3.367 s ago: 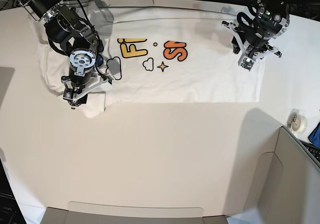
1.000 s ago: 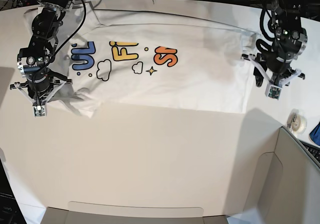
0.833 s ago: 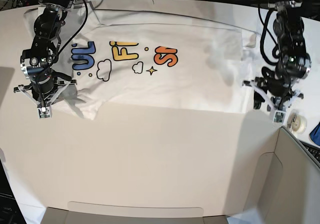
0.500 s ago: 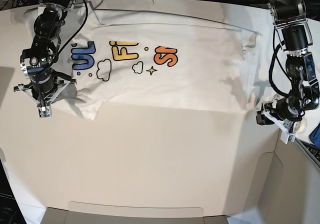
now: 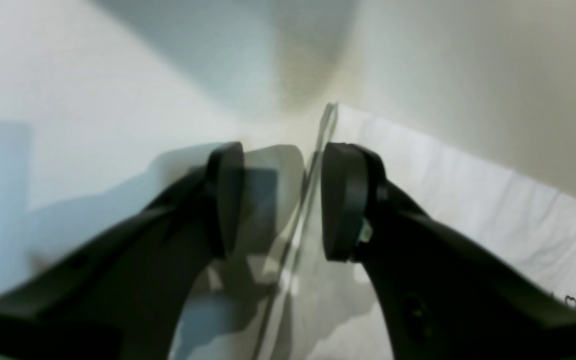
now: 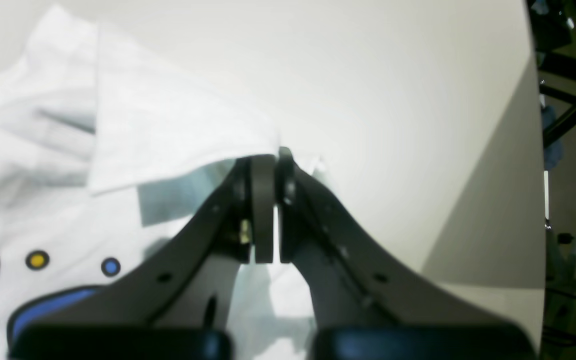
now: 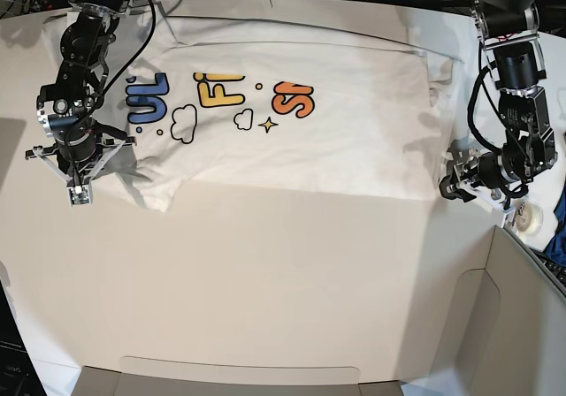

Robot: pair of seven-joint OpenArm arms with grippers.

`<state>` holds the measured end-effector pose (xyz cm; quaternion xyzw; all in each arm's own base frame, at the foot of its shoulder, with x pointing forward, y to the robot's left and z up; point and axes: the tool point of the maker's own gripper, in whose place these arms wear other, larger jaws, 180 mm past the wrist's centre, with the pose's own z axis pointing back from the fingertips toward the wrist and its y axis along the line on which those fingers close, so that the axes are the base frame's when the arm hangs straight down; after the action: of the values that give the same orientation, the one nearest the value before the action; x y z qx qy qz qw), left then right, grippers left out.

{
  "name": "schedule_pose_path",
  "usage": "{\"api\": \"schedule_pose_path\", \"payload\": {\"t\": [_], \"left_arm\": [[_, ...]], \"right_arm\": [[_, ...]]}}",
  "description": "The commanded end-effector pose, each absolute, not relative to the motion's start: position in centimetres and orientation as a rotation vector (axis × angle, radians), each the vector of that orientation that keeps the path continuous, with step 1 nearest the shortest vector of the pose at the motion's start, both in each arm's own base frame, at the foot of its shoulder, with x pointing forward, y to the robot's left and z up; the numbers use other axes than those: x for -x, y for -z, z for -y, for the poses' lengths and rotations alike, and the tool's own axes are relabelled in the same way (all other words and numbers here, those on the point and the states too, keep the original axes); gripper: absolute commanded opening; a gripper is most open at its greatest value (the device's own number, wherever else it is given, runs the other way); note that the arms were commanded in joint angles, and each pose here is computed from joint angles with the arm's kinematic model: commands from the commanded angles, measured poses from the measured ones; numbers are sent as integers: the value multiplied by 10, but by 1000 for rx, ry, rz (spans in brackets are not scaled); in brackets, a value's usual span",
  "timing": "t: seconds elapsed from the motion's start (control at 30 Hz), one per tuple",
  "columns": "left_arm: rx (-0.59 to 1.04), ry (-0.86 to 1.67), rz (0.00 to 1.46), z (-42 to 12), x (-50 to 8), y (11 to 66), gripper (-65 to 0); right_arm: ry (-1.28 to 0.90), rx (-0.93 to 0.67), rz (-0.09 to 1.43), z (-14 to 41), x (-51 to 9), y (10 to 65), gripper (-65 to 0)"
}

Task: Layout the t-shirt on the table in an organized manner, then fold the t-shirt properly
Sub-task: 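Move the left gripper to the opposite sleeve end and grasp it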

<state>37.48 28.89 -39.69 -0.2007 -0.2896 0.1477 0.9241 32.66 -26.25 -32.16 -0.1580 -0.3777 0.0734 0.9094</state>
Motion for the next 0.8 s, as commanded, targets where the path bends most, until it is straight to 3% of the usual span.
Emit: {"api": "schedule_pose_path", "payload": {"t": [0.0, 0.43, 0.5, 0.6, 0.77], "left_arm": [[422, -302, 628, -289, -386, 387, -394], [481, -236, 589, -233, -389, 410, -400], [478, -218, 577, -229, -387, 413, -446], [471, -193, 604, -227, -392, 404, -650], [457, -106, 688, -218, -393, 376, -650]], "right_arm": [[-146, 344, 828, 265, -334, 307, -650], [-127, 296, 827, 250, -333, 315, -650], [-126, 295, 827, 249, -333, 315, -650], [-124, 292, 832, 248, -335, 314, -650], [-101, 271, 873, 240, -343, 304, -650]]}}
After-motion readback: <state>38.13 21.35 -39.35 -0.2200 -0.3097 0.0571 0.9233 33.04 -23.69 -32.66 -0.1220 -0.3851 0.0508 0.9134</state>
